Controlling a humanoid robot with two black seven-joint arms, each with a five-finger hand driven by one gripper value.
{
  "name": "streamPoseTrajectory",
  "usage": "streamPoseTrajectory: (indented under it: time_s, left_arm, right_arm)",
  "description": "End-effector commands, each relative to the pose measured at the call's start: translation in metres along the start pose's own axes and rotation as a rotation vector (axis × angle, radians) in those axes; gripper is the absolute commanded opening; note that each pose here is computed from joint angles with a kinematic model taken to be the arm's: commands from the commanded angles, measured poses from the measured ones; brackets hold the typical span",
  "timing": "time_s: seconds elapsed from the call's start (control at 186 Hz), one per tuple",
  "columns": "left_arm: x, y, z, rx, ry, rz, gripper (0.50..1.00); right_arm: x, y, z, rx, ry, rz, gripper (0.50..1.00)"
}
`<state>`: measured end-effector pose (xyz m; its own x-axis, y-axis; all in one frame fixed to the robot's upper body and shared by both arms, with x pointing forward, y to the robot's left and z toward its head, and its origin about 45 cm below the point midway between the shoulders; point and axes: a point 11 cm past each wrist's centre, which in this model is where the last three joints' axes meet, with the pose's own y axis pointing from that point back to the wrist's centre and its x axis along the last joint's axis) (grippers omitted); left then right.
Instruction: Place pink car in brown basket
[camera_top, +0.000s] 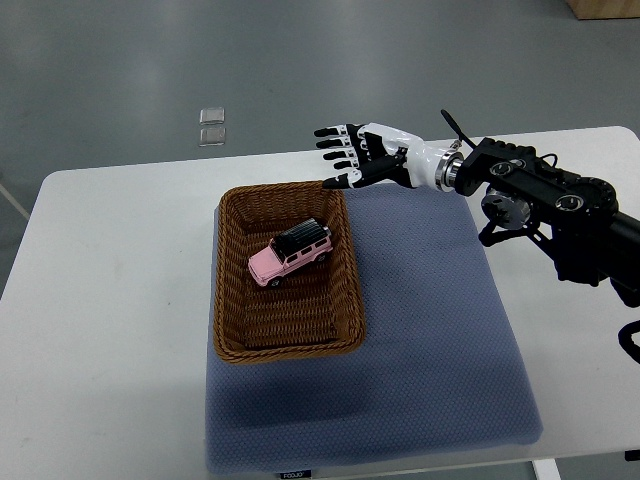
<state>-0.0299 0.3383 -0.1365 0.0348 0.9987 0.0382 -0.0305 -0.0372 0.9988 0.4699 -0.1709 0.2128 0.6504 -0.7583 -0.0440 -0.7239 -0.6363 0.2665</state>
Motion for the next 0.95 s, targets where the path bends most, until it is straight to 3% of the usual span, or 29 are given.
streamPoseTrajectory:
  time_s: [0.0, 0.386, 0.944]
  left_arm:
    - [0.0, 0.0, 0.0, 0.0, -0.001, 0.0, 1.0]
    - [0.0, 0.0, 0.0, 0.0, -0.001, 0.0, 1.0]
    - [0.0, 0.0, 0.0, 0.0, 0.0, 0.0, 1.0]
  right_arm:
    - [0.013, 0.009, 0.01, 0.003, -0.181, 0.048, 0.883]
    - [0.063, 0.049, 0.044, 0.053, -0.627, 0.216, 0.893]
    - [0.058, 0.051, 0.062, 0.052, -0.67, 0.233, 0.913]
